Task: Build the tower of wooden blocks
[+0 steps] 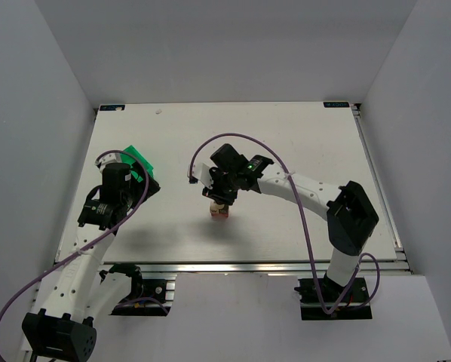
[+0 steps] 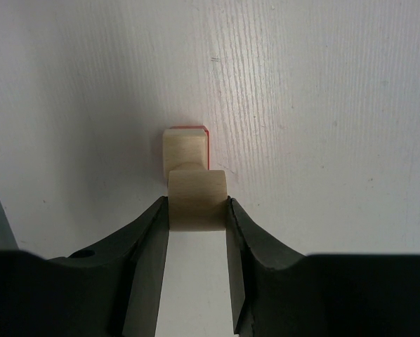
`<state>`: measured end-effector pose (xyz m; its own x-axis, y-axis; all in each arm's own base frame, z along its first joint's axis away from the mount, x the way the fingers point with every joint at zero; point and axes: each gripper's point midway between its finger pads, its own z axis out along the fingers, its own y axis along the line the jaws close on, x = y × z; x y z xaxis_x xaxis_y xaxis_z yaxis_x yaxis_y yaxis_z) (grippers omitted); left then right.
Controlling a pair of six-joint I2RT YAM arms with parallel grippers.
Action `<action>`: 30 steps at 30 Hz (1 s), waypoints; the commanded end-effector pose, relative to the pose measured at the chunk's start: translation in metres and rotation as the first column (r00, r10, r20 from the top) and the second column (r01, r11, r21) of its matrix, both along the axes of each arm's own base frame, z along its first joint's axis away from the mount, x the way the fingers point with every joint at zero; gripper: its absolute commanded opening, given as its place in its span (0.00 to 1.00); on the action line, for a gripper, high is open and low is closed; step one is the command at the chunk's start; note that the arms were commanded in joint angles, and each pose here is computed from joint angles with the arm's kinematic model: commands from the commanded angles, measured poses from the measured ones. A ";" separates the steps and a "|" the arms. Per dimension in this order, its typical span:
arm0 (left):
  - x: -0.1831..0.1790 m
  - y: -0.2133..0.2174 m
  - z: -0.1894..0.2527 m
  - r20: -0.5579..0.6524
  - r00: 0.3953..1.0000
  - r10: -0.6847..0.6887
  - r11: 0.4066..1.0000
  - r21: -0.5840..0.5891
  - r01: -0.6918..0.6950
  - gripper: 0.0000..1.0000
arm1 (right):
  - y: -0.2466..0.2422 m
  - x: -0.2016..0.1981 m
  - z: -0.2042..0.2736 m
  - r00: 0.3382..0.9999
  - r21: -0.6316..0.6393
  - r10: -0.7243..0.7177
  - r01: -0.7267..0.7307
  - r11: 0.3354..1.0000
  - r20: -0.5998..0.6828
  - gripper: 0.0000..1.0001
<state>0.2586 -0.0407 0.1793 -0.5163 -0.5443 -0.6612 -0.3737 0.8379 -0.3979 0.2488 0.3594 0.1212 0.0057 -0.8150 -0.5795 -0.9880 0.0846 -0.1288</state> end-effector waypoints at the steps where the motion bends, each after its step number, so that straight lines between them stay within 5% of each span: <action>1: 0.001 0.000 0.001 0.015 1.000 -0.008 1.000 -0.002 0.008 0.98 | 0.005 0.001 0.003 1.000 0.020 0.009 -0.009 1.000 0.000 0.32; 21: 0.003 -0.004 0.001 0.020 1.000 -0.022 1.000 -0.011 0.023 0.98 | -0.001 0.001 0.002 1.000 -0.004 0.008 -0.008 1.000 0.004 0.40; 30: 0.004 -0.006 0.000 0.012 0.999 -0.039 0.999 -0.015 0.039 0.98 | 0.000 0.000 0.005 1.000 0.001 0.009 -0.009 1.000 0.001 0.53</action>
